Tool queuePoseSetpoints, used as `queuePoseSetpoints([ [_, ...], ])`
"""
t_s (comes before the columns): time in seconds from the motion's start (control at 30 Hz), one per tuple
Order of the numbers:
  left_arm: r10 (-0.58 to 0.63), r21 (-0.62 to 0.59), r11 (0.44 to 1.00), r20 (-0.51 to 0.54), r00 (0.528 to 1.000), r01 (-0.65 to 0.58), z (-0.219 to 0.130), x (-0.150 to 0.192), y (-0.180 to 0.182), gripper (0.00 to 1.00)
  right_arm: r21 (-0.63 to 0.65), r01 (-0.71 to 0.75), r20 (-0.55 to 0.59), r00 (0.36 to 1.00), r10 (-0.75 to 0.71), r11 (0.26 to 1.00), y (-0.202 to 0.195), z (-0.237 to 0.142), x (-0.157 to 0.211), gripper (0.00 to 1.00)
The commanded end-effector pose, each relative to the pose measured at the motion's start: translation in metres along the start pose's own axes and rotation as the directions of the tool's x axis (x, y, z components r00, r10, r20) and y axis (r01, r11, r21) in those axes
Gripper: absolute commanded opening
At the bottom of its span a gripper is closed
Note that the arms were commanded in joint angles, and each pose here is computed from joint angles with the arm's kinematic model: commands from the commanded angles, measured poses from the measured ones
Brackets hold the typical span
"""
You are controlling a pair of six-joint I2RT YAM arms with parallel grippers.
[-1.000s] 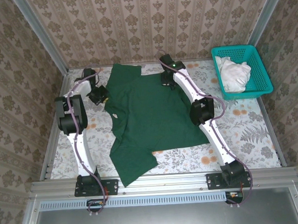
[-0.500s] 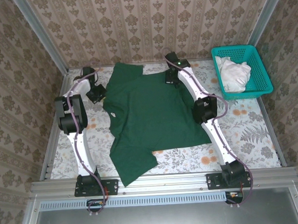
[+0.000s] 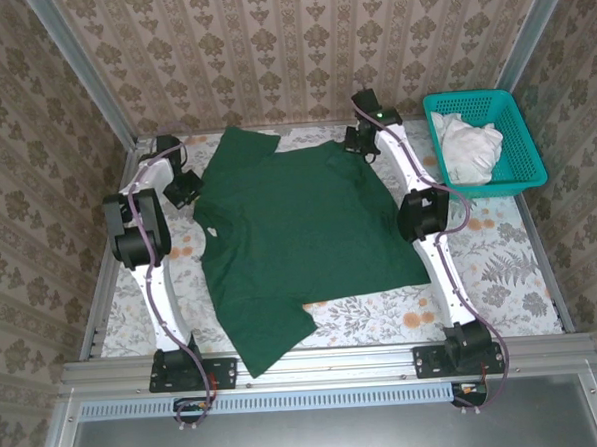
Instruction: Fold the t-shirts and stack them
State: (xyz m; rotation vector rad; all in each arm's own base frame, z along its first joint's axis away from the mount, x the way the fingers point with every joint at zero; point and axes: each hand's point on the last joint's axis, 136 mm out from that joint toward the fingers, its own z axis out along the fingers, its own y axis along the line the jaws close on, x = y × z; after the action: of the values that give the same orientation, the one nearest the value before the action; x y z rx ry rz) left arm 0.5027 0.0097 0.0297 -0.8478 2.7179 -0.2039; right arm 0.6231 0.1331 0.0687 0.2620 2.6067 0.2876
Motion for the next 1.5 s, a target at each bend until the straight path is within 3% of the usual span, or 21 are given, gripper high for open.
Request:
queuePoseSetpoints([
  [0.0, 0.022, 0.0, 1.0, 0.019, 1.0, -0.022, -0.009, -0.008, -0.002, 0.0, -0.104, 0.043, 0.02, 0.999, -0.041, 0.994, 0.038, -0.026, -0.004, 0.25],
  [0.27, 0.043, -0.038, 0.998, 0.024, 0.999, -0.042, -0.014, -0.01, 0.007, 0.0, -0.079, 0.087, -0.01, 0.996, -0.088, 0.993, 0.061, -0.003, 0.023, 0.44],
  [0.87, 0.066, -0.023, 0.998, 0.025, 0.997, -0.066, -0.023, -0.011, 0.008, 0.0, 0.057, 0.175, 0.006, 0.984, -0.175, 0.983, 0.059, 0.038, 0.045, 0.46],
  [1.47, 0.055, -0.027, 0.998, 0.037, 0.998, -0.054, -0.024, -0.016, 0.014, 0.0, 0.032, 0.151, 0.006, 0.989, -0.151, 0.988, 0.056, 0.035, 0.04, 0.08],
])
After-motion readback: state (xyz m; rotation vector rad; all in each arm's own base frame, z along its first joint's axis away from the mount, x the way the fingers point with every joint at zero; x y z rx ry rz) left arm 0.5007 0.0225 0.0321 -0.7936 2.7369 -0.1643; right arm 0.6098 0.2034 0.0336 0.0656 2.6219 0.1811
